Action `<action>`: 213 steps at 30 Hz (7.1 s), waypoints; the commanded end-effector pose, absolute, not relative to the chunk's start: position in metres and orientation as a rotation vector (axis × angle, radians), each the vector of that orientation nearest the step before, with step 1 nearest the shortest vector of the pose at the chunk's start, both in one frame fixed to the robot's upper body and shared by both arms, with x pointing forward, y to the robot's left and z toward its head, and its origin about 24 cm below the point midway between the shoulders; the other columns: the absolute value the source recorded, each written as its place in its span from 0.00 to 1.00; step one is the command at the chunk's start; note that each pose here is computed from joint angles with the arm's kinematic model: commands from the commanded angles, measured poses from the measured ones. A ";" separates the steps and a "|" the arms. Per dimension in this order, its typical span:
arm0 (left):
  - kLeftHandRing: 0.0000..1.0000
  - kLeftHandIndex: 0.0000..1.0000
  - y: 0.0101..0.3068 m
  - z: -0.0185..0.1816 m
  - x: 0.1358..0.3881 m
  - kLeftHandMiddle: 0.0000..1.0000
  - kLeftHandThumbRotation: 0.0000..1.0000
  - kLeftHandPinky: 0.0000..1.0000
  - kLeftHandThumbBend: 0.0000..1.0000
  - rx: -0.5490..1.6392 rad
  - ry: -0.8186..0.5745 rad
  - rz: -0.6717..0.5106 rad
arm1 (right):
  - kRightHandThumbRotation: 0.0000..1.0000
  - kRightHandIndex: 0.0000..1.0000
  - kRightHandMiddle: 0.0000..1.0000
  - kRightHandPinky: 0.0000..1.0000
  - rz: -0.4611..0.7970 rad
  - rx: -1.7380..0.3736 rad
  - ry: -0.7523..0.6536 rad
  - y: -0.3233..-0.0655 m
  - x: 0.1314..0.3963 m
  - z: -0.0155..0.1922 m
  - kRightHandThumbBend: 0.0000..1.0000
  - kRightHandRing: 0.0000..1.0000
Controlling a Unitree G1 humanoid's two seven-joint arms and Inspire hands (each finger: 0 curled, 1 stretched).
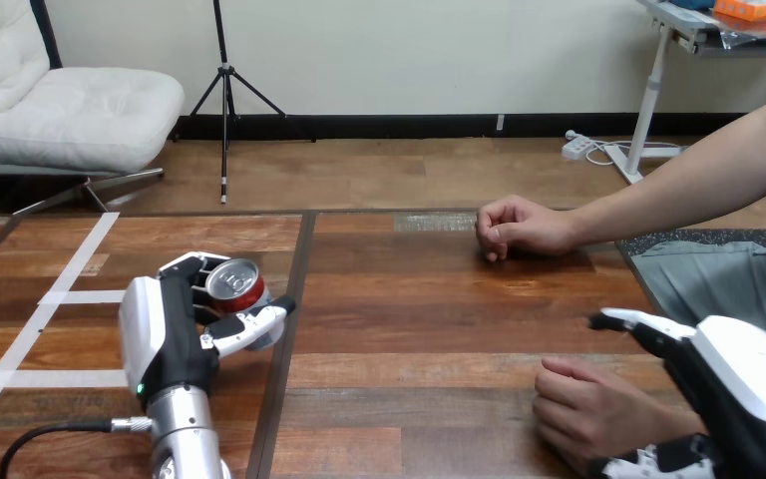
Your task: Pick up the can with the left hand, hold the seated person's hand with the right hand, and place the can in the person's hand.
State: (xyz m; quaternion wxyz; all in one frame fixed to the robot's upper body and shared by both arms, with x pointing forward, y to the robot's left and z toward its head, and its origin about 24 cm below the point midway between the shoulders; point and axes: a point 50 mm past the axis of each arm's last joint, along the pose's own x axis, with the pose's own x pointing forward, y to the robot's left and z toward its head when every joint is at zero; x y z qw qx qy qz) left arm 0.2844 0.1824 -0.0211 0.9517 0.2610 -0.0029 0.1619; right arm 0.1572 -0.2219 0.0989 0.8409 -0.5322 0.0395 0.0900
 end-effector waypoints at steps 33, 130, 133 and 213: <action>0.43 0.48 0.166 0.012 0.304 0.46 0.00 0.38 0.63 0.475 -0.153 0.298 | 0.00 0.81 0.85 0.79 0.156 -1.437 0.179 -0.242 0.177 0.121 0.92 0.85; 0.42 0.48 0.164 0.020 0.302 0.46 0.00 0.38 0.63 0.453 -0.207 0.274 | 0.00 0.73 0.76 0.63 0.213 -1.476 0.353 -0.264 0.216 0.061 0.89 0.73; 0.42 0.48 0.164 0.020 0.302 0.45 0.00 0.38 0.63 0.456 -0.207 0.275 | 0.00 0.72 0.74 0.60 0.204 -1.477 0.340 -0.264 0.217 0.059 0.89 0.71; 0.43 0.48 0.167 0.022 0.300 0.46 0.00 0.39 0.62 0.447 -0.205 0.276 | 0.00 0.53 0.48 0.29 0.338 -1.500 0.384 -0.263 0.213 0.044 0.91 0.39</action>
